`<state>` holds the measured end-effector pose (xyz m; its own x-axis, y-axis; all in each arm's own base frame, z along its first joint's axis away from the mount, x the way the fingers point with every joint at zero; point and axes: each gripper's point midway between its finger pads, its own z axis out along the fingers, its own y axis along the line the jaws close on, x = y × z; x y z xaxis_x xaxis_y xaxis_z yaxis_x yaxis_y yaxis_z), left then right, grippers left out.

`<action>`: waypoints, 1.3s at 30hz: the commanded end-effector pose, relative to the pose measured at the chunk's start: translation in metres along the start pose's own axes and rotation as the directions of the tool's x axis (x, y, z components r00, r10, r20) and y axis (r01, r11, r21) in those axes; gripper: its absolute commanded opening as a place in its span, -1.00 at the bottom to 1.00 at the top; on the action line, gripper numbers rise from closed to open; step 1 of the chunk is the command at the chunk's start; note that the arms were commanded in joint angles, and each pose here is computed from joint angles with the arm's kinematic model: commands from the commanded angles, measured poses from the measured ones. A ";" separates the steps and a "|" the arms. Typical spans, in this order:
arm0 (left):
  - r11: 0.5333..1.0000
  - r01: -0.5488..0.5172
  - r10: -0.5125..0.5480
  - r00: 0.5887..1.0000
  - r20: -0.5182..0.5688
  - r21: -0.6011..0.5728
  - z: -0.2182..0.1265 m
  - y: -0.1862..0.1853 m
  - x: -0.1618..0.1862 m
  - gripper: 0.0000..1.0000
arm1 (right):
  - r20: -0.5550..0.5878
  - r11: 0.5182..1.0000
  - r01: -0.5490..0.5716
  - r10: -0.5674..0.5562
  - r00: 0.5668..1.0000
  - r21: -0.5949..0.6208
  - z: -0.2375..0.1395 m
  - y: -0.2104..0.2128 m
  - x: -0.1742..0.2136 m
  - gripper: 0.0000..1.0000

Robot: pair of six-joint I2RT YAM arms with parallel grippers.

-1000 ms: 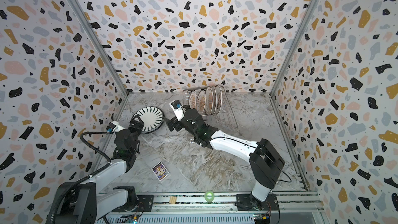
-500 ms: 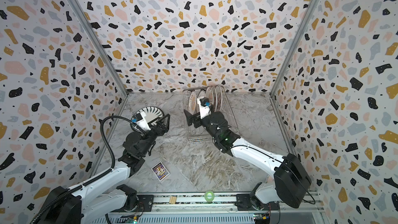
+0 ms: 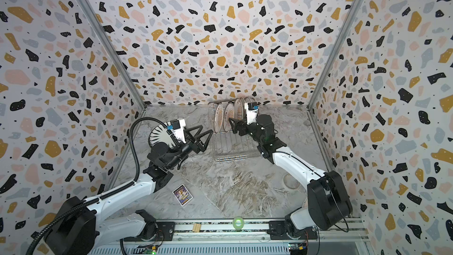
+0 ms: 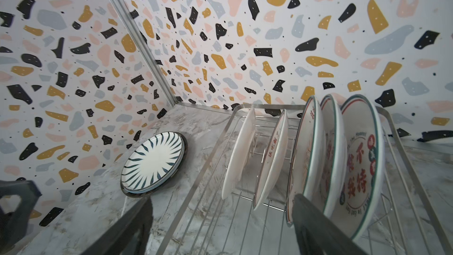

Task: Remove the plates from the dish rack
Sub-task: 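Swing the left gripper back toward the rack while the right gripper moves to the rack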

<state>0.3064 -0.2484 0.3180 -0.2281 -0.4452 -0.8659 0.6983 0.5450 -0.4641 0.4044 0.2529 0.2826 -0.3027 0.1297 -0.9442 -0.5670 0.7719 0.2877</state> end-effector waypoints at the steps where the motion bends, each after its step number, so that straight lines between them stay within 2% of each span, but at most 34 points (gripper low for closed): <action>1: 0.998 -0.067 0.067 0.998 0.019 -0.013 0.010 -0.007 -0.009 1.00 | -0.002 0.999 0.000 0.000 1.000 0.053 0.008 -0.006 -0.014 0.72; 11: 0.999 -0.013 0.013 1.000 -0.007 -0.032 0.031 0.005 0.007 0.97 | -0.079 0.987 0.018 -0.005 0.997 0.162 0.048 -0.037 -0.013 0.11; 20: 1.000 0.015 -0.015 1.000 0.008 -0.027 0.033 0.007 0.010 0.97 | -0.139 0.954 0.050 -0.009 0.990 0.297 0.067 -0.063 -0.002 -0.07; 30: 0.999 0.030 -0.030 1.000 -0.007 -0.033 0.039 0.013 0.019 0.97 | -0.201 0.939 0.073 -0.004 0.980 0.337 0.080 -0.075 0.012 -0.26; 39: 0.999 0.019 -0.020 1.000 -0.020 -0.049 0.038 0.017 0.024 0.97 | -0.186 0.901 0.083 -0.002 0.983 0.427 0.075 -0.083 0.011 -0.35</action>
<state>0.3394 -0.2760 0.2722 -0.3156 -0.4076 -0.8569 0.6256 0.5896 -0.5109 0.5061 0.2429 0.2244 -0.4530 0.0007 -0.8915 -0.2541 0.9584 0.1298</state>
